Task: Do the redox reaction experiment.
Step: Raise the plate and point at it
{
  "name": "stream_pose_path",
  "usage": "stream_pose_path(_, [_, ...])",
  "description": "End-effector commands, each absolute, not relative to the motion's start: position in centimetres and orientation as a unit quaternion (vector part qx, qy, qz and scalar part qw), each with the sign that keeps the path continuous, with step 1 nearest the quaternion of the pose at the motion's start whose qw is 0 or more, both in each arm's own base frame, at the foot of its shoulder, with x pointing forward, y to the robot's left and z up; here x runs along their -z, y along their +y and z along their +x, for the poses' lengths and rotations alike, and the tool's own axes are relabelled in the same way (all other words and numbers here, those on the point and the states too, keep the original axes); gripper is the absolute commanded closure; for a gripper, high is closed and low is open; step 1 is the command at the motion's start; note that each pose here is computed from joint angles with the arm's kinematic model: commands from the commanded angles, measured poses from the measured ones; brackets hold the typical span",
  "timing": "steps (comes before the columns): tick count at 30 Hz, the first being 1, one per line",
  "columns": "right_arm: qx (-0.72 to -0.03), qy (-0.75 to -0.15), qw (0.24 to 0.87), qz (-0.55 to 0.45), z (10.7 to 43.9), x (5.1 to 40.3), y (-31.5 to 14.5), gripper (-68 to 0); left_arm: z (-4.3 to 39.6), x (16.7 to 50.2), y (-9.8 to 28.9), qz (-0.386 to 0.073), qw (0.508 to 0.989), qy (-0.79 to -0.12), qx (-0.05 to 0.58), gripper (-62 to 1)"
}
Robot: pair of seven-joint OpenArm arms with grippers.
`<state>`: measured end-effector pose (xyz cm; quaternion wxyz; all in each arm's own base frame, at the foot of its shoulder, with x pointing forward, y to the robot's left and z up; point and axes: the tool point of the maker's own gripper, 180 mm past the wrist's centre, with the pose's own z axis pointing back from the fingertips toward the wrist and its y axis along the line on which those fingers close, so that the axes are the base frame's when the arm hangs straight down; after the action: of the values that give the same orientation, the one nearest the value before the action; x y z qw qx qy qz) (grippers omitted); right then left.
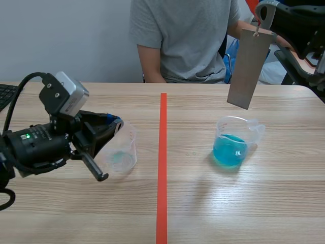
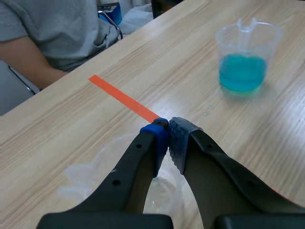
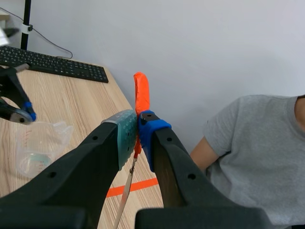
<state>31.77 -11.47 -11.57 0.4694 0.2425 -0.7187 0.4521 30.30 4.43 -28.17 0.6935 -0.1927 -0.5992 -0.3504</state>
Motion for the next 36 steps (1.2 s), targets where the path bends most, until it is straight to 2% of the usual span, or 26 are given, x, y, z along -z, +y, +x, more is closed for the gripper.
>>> stream_pose_path(1, [-0.454,-0.734,0.446,0.237,31.8,9.4,-11.8,-1.1,30.7,26.9,3.1,-0.209,0.675,-0.617,0.347,-4.0])
stream_pose_path(9, [-0.457,-0.735,0.441,0.239,31.6,9.2,-11.5,-1.1,33.2,26.5,-0.9,-0.236,0.651,-0.615,0.378,-4.0])
stream_pose_path(21, [-0.467,-0.734,0.428,0.243,31.0,8.6,-10.5,-1.1,38.9,23.5,-5.1,-0.254,0.616,-0.65,0.366,-4.1])
stream_pose_path(25, [-0.467,-0.734,0.428,0.243,31.0,8.6,-10.6,-1.1,38.2,22.6,-7.1,-0.277,0.588,-0.647,0.398,-4.1])
stream_pose_path(30, [-0.467,-0.735,0.428,0.243,31.0,8.6,-10.6,-1.1,35.7,23.6,-9.6,-0.298,0.562,-0.62,0.459,-4.1])
stream_pose_path(36, [-0.467,-0.735,0.428,0.244,31.0,8.6,-10.6,-1.1,34.3,23.8,-11.4,-0.315,0.551,-0.611,0.473,-4.1])
